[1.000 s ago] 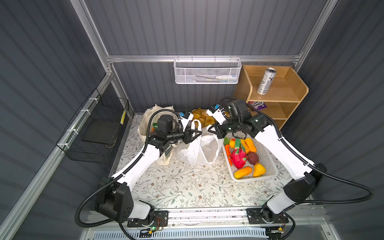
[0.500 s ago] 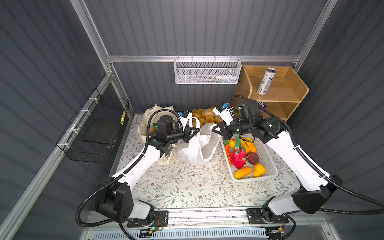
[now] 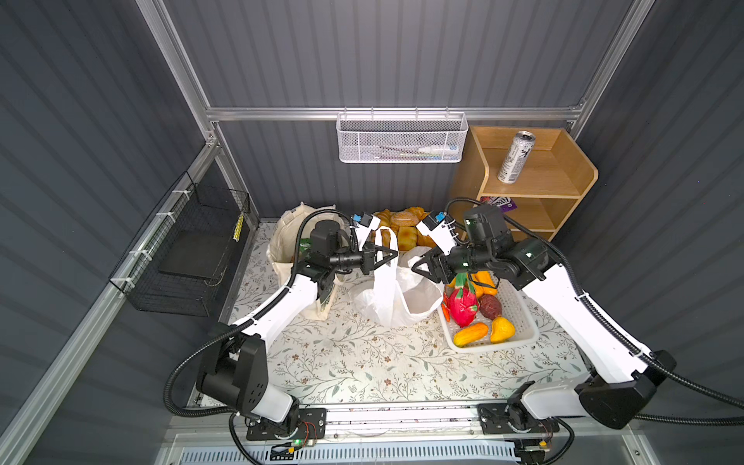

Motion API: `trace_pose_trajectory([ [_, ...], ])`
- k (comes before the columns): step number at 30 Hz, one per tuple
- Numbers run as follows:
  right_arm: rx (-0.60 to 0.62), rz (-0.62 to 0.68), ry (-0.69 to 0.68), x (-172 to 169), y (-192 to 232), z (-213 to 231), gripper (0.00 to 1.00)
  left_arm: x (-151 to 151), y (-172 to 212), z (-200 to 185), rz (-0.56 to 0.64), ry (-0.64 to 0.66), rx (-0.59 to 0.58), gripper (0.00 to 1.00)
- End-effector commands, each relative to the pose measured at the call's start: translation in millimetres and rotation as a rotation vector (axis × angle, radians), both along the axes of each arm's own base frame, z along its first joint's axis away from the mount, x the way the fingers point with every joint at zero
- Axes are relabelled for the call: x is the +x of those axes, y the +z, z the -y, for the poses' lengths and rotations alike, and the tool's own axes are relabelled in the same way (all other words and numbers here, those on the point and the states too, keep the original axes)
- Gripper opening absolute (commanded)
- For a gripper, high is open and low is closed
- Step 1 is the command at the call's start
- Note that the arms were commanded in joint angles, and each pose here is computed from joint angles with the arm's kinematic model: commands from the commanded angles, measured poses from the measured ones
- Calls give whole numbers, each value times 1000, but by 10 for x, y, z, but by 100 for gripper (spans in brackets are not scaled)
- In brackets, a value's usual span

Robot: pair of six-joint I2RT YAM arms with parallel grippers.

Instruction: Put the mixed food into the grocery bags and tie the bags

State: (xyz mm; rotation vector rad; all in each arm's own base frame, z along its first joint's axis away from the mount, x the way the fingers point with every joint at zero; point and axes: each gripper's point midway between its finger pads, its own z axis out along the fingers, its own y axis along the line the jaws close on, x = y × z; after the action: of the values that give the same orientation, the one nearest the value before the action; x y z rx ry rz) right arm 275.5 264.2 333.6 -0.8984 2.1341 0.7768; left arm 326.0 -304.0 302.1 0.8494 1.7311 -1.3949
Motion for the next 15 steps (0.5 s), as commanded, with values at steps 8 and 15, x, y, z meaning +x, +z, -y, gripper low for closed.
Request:
trace_pose_trajectory([
  [8, 10, 52, -18, 73, 271, 202, 37, -87, 121, 39, -6, -122, 11, 0],
  [15, 35, 73, 26, 52, 402, 143, 0, -55, 44, 76, -32, -157, 36, 1],
])
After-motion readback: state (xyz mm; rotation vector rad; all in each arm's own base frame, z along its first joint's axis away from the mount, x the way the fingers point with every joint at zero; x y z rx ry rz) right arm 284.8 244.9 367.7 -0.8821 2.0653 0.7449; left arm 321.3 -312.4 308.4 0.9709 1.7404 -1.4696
